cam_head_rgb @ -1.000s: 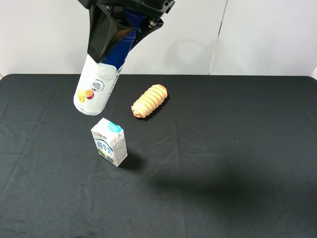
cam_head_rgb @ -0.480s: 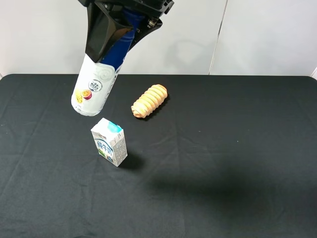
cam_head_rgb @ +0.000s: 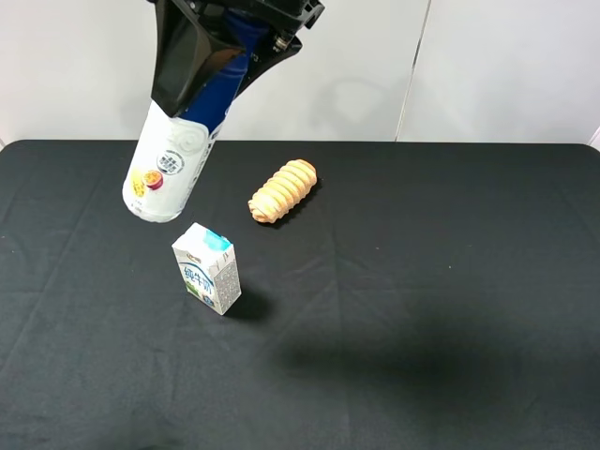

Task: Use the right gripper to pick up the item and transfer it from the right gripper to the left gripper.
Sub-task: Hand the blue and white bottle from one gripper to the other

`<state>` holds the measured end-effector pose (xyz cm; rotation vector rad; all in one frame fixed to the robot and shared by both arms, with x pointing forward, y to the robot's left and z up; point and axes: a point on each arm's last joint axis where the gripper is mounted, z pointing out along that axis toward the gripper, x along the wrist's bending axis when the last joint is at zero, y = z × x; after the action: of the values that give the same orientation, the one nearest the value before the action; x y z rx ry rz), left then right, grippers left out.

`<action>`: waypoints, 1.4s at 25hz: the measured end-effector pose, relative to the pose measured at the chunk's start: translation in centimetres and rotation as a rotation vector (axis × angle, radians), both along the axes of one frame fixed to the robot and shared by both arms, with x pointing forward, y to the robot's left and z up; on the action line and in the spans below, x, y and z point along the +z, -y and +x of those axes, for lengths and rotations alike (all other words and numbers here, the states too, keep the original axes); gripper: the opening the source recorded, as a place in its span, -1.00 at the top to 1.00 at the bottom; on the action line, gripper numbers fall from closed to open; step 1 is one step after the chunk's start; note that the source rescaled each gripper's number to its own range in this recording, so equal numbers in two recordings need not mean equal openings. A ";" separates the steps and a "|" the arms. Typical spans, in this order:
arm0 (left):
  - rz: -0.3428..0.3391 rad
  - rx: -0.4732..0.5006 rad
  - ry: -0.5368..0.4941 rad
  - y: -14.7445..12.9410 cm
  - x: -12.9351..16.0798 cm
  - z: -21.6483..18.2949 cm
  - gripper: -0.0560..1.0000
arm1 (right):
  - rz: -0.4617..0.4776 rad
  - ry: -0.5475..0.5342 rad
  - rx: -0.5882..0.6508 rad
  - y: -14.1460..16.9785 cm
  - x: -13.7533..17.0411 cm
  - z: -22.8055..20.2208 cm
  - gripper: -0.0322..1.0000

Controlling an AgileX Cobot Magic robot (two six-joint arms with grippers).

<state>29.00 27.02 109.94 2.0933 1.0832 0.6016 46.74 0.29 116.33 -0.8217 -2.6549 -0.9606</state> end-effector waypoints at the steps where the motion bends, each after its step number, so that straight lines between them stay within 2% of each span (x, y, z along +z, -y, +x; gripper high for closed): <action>1: 0.000 -0.017 -0.005 0.2 0.0 0.3 -0.94 | 0.002 -0.002 0.001 0.0 0.0 0.0 0.90; 15: 0.050 -0.273 -0.030 4.1 1.2 4.8 -0.94 | 0.015 -0.022 0.001 -0.1 0.0 -0.1 0.90; 27: 0.086 -0.371 -0.015 7.7 -0.4 8.5 -0.94 | 0.082 -0.089 -0.009 -0.7 0.4 -0.4 0.90; 35: 0.103 -0.391 0.040 8.2 -0.5 9.2 -0.94 | 0.159 -0.126 -0.017 -1.2 0.9 -0.5 0.90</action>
<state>38.24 18.84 109.49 2.2888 0.6039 0.5102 46.22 1.50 117.25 -0.8408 -2.4337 -1.0702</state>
